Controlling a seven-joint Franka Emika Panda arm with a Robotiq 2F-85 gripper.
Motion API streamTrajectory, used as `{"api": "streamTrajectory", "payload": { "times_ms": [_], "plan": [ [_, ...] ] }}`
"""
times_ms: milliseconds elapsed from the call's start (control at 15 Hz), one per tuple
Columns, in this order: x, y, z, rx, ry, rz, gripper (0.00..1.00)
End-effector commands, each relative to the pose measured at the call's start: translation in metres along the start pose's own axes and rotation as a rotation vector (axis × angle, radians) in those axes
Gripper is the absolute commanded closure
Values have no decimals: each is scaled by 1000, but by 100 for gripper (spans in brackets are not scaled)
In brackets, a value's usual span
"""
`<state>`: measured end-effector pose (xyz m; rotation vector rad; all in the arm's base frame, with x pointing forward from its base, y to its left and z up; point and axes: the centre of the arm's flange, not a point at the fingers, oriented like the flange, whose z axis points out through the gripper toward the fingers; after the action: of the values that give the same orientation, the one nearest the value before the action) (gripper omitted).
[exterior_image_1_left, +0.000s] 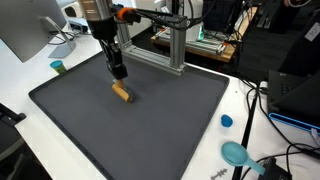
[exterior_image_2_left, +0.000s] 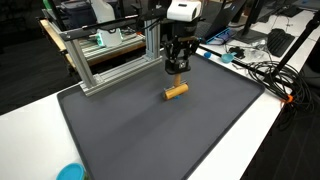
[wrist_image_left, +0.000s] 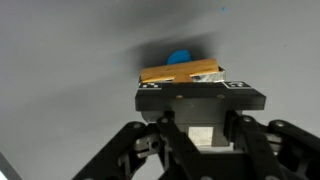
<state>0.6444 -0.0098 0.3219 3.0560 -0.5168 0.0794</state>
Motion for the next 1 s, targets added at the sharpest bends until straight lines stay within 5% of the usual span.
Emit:
{"api": "streamTrajectory", "payload": {
  "times_ms": [0,933],
  "plan": [
    [-3,8,37,-6,-112,-3,78],
    [-8,14,62,-21,-168,-5,78]
  ]
}}
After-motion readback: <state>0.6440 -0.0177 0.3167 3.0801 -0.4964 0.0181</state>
